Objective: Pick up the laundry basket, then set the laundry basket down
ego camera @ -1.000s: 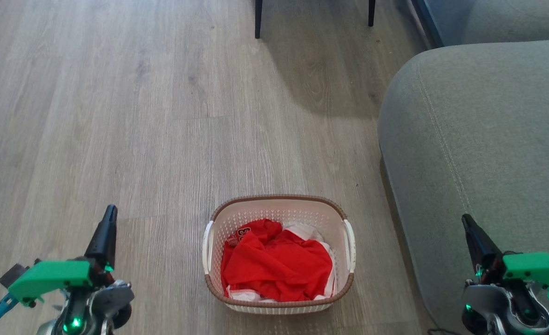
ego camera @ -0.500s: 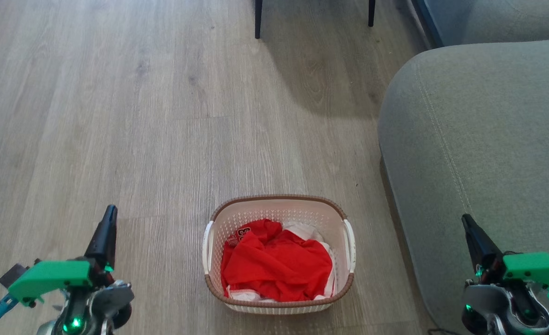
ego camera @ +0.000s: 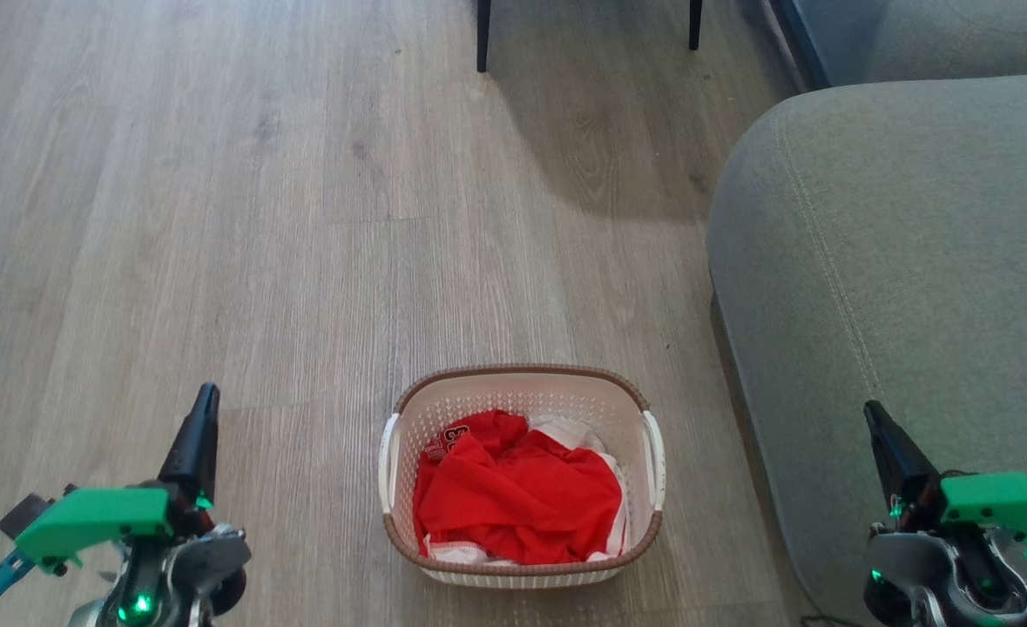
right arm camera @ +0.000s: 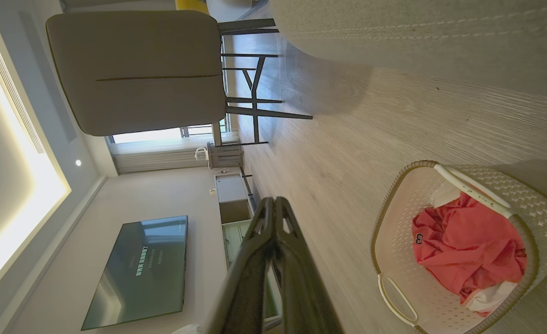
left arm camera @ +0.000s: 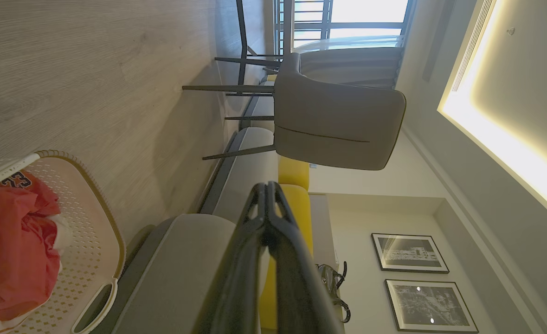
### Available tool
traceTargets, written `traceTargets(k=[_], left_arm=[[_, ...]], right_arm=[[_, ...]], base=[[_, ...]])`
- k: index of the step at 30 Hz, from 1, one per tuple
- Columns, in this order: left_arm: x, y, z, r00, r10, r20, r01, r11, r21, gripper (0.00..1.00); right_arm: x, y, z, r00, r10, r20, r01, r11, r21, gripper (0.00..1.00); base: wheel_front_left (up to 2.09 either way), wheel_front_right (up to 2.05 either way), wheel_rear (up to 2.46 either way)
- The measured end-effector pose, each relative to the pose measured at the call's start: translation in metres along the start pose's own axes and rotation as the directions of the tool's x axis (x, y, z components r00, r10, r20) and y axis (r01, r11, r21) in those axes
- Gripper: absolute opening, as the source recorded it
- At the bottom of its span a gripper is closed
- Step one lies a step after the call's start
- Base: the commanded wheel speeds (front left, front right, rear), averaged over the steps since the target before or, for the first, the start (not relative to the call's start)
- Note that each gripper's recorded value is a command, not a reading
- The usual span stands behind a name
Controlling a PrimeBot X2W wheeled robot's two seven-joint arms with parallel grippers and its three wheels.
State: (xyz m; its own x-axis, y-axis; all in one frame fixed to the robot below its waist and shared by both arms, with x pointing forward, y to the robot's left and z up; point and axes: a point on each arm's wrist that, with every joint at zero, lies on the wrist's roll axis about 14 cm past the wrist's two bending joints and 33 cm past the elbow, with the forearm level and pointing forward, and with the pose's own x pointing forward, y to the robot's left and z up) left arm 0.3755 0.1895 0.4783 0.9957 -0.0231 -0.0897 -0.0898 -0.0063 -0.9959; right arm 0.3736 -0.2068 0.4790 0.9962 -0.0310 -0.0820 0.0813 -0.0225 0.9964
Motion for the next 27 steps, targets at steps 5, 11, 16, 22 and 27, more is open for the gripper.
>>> traceTargets(k=[5,11,16,22,27], left_arm=[[0.0,0.0,0.0,1.0,0.0,0.0,0.0,1.0,0.0,0.0],[0.0,0.0,0.0,1.0,0.0,0.0,0.0,1.0,0.0,0.0],[0.0,0.0,0.0,1.0,0.0,0.0,0.0,1.0,0.0,0.0],[0.0,0.0,0.0,1.0,0.0,0.0,0.0,1.0,0.0,0.0],[0.0,0.0,0.0,1.0,0.0,0.0,0.0,1.0,0.0,0.0]], right_arm=[[0.0,0.0,0.0,1.0,0.0,0.0,0.0,1.0,0.0,0.0],[0.0,0.0,0.0,1.0,0.0,0.0,0.0,1.0,0.0,0.0],[0.0,0.0,0.0,1.0,0.0,0.0,0.0,1.0,0.0,0.0],[0.0,0.0,0.0,1.0,0.0,0.0,0.0,1.0,0.0,0.0],[0.0,0.0,0.0,1.0,0.0,0.0,0.0,1.0,0.0,0.0]], base=[[0.0,0.0,0.0],[0.0,0.0,0.0],[0.0,0.0,0.0],[0.0,0.0,0.0],[0.0,0.0,0.0]])
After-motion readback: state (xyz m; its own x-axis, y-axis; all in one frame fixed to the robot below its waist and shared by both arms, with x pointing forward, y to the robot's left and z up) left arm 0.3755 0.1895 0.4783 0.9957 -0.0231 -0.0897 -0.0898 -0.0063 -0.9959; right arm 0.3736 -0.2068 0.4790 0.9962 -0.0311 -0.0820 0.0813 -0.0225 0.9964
